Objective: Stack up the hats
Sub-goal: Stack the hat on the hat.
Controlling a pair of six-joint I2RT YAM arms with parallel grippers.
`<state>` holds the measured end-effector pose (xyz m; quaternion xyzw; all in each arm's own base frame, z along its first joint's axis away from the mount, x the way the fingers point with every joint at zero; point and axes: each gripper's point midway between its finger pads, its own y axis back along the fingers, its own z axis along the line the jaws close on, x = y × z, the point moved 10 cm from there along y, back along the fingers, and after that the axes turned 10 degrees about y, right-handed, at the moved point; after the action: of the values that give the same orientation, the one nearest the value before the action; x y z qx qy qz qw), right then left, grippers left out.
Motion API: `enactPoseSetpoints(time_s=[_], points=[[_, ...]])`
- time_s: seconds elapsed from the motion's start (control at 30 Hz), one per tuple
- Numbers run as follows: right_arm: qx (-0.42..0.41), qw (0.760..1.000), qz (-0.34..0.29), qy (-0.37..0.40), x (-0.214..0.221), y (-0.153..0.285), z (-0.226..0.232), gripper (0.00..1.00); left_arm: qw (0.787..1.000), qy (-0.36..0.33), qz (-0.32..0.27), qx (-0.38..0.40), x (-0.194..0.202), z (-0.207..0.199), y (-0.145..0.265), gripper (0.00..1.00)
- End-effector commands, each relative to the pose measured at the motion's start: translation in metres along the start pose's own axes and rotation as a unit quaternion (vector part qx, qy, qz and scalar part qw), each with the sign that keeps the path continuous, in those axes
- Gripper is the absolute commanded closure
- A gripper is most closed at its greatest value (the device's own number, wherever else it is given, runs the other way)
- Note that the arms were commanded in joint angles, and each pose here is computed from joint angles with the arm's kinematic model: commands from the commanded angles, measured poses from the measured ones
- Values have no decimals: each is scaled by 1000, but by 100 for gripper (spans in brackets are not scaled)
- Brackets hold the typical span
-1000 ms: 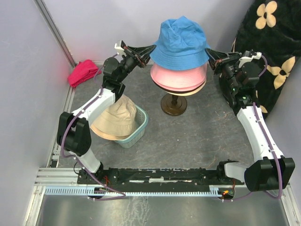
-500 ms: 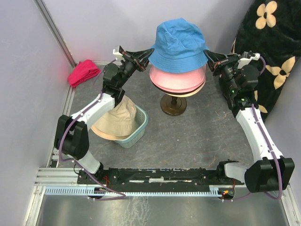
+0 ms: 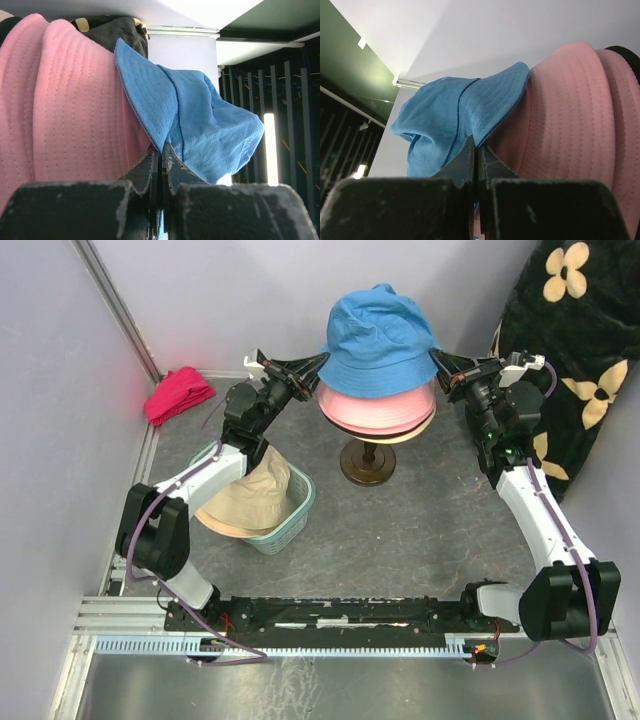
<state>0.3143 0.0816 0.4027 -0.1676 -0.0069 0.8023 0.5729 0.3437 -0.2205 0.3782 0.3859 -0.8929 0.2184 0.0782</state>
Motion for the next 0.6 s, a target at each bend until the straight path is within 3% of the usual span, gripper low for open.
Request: enactPoseSetpoints(time_s=[0.0, 0.57], points=[[80, 997, 0, -3, 0, -2, -46, 99, 999, 22, -46, -11, -12, 5, 5, 97], [119, 993, 2, -2, -13, -17, -82, 98, 996, 30, -75, -47, -14, 32, 21, 97]])
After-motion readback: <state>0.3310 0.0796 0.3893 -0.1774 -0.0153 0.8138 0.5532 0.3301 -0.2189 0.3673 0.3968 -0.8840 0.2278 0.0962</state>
